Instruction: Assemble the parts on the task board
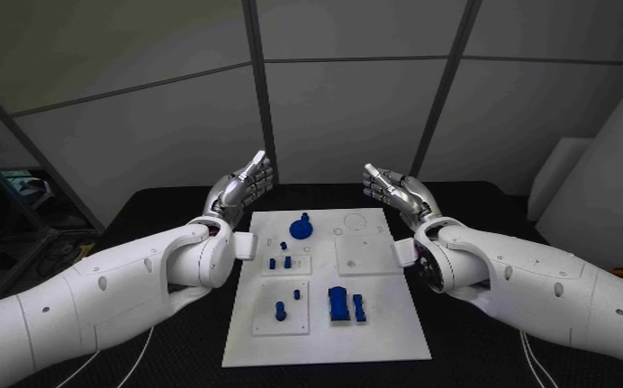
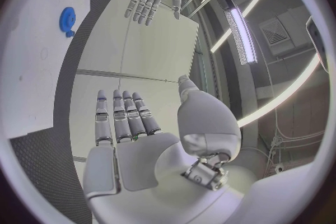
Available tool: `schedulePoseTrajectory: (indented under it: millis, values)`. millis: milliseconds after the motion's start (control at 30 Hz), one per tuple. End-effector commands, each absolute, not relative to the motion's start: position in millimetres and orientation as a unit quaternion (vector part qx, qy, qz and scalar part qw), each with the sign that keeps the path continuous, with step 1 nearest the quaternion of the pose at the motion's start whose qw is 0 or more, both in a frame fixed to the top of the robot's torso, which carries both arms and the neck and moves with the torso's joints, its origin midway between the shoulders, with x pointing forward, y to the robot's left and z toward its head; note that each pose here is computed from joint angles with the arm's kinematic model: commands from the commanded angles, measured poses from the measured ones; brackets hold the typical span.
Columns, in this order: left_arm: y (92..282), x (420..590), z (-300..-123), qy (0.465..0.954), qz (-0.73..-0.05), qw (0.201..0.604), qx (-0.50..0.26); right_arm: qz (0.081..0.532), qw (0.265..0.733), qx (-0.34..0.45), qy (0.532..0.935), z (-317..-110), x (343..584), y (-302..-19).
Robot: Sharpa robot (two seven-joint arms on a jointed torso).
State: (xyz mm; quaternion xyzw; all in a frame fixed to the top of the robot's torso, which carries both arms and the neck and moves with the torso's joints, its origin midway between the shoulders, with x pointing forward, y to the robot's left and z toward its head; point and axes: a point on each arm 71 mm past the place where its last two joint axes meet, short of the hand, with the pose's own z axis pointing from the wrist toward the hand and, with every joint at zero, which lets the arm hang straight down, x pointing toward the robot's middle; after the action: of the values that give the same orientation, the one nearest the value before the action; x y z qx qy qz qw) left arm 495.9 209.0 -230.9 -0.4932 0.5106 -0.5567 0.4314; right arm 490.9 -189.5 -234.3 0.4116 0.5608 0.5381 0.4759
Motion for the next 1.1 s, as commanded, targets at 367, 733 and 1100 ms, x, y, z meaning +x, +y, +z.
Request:
schedulePoseTrajectory:
  millis: [367, 733, 1100]
  values:
    - [192.4, 461.8, -224.2, 0.502, -0.507, 0.493, -0.498, 0.507, 0.493, 0.498, 0.502, -224, 462, -192]
    - [192.4, 461.8, -224.2, 0.502, -0.507, 0.493, -0.498, 0.507, 0.493, 0.498, 0.502, -224, 462, -192]
    - [192.4, 461.8, -224.2, 0.502, -0.507, 0.493, -0.498, 0.507, 0.493, 0.498, 0.502, -224, 462, -192]
